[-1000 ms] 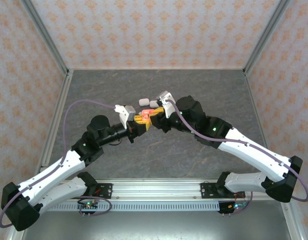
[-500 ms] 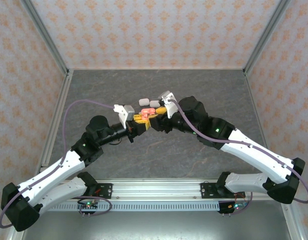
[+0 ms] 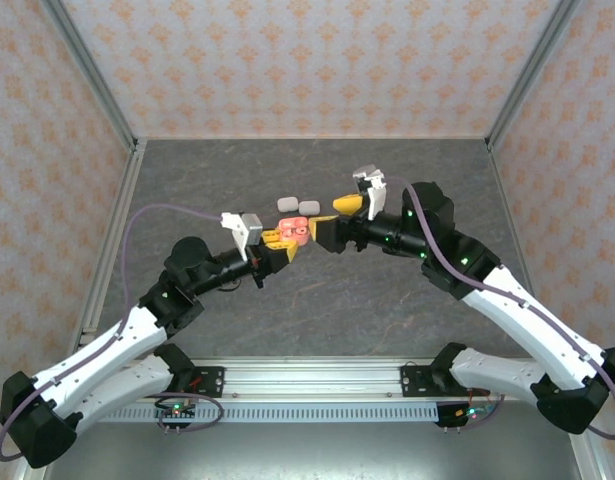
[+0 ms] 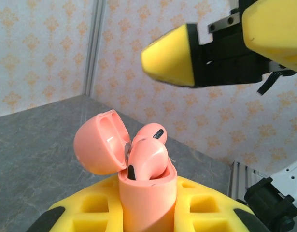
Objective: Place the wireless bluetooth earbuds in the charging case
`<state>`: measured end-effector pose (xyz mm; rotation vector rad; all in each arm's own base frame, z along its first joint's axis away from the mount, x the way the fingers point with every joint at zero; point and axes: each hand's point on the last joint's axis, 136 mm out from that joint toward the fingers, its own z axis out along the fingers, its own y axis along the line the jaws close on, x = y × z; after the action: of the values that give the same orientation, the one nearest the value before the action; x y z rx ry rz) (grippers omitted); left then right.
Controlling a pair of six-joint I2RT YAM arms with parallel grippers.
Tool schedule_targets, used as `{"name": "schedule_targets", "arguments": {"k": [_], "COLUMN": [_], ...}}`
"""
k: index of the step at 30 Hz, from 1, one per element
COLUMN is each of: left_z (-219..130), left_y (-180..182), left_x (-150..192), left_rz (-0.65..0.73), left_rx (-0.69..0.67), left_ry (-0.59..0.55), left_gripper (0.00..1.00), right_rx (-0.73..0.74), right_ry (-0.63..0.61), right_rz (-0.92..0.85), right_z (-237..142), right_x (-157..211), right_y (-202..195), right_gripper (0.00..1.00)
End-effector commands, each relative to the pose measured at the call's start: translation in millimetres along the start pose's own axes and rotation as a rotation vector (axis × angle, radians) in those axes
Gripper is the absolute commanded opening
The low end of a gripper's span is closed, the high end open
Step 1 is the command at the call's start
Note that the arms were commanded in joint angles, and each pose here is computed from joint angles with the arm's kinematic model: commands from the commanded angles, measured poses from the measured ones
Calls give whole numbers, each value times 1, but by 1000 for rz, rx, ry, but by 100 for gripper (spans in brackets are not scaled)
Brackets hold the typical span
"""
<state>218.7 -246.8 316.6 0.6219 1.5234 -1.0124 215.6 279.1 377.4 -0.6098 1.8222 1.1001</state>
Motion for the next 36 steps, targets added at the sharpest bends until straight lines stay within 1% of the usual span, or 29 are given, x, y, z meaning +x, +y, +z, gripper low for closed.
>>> {"name": "schedule_targets", "arguments": {"k": [1, 6, 14, 17, 28, 36], "left_z": [-6, -11, -16, -16, -13, -11], "left_y": [-16, -23, -32, -33, -29, -26], "left_x": [-21, -29, -37, -37, -34, -30], "left_rz": [26, 30, 30, 29, 24, 20], "left_rx": [68, 101, 139, 143, 131, 119], "left_ry": [-89, -133, -169, -168, -160, -142], "left_gripper": [0, 0, 0, 0, 0, 0], "right_rx": [-136, -184, -326, -354, -424, -447], "right_ry": [11, 34, 70, 79, 50, 17], "right_rz": [46, 82, 125, 128, 100, 67], "right_z": [1, 8, 17, 19, 13, 4], "right_x": [3, 8, 7, 7, -6, -13], "right_y": [20, 24, 44, 48, 62, 70], "right_gripper": [94, 95, 96, 93, 83, 81]}}
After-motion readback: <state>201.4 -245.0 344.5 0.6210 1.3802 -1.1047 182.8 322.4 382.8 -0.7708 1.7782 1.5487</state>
